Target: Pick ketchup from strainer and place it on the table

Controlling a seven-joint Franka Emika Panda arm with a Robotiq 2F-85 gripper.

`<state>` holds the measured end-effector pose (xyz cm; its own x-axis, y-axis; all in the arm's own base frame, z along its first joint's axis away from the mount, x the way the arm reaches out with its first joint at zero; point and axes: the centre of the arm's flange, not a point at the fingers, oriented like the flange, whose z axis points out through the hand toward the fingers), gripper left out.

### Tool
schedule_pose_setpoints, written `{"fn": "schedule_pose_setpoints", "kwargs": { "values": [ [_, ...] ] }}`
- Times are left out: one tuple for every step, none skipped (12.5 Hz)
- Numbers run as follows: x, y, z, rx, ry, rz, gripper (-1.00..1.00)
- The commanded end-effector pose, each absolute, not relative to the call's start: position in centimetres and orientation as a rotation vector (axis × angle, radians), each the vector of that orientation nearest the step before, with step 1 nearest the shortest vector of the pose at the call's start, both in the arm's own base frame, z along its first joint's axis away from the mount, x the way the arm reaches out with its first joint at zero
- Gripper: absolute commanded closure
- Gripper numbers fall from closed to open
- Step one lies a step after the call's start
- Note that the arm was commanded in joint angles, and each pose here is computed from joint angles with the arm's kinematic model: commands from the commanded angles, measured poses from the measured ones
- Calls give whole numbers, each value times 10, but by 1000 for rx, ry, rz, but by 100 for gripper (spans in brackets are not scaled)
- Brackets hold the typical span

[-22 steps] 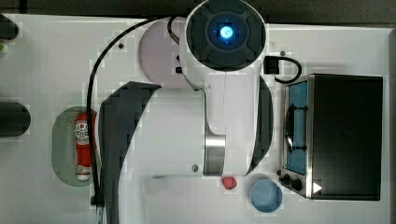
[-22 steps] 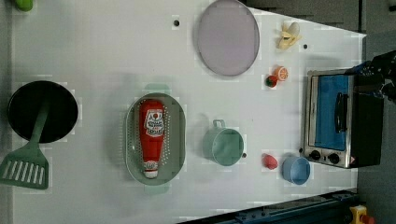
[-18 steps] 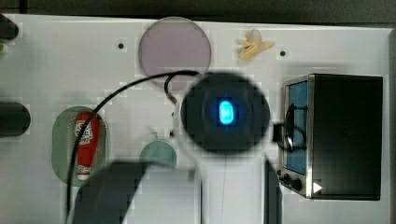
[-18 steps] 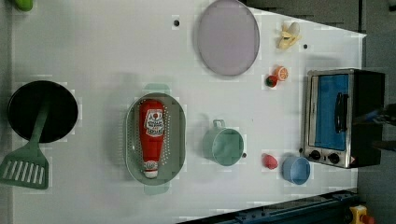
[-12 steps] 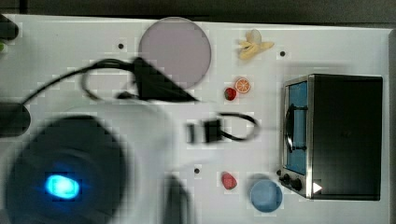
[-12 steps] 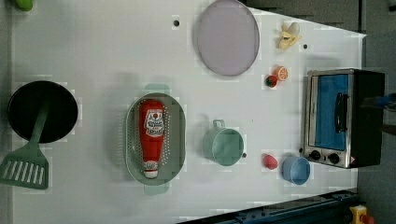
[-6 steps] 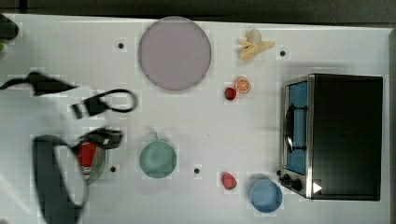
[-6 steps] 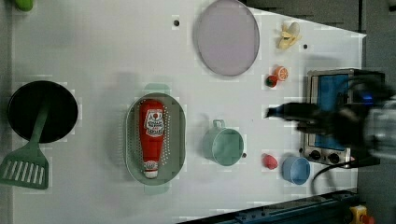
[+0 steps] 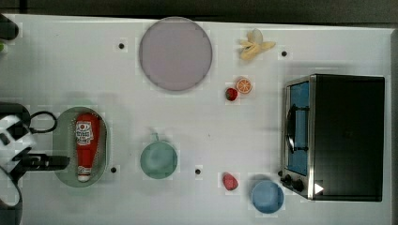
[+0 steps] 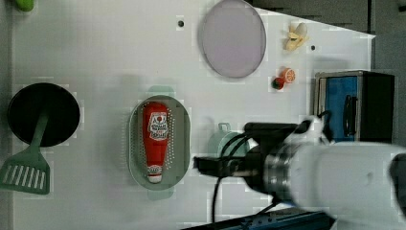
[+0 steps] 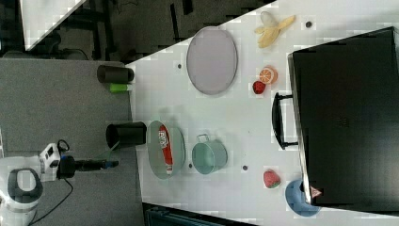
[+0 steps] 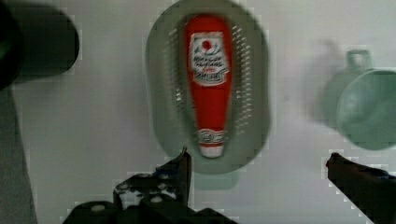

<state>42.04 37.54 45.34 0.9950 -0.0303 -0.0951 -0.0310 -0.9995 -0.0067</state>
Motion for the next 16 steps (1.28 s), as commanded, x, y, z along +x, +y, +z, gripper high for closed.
{"fn": "schedule_pose_setpoints", "kwargs": {
  "values": [
    [430,374,406,-3110,107,161,-100],
    [430,377,389,-3109,78,139,-100],
    [430,378,372,-3110,47,110,-100],
    [430,378,355,-3107,20,89,-100],
    [430,377,338,-3099,0,81,-100],
    [431,377,322,-3087,-17,77,-100],
    [432,377,308,-3069,-30,71,-100],
    [433,379,295,-3048,-22,70,-100],
    [433,380,283,-3031,9,75,-100],
    [434,382,271,-3020,40,79,-100],
    [433,383,260,-3017,58,86,-100],
    [431,384,248,-3021,71,94,-100],
    [430,385,237,-3027,89,99,-100],
    [429,385,227,-3029,105,98,-100],
    [429,384,218,-3028,111,91,-100],
    [430,384,208,-3029,100,85,-100]
  ]
}}
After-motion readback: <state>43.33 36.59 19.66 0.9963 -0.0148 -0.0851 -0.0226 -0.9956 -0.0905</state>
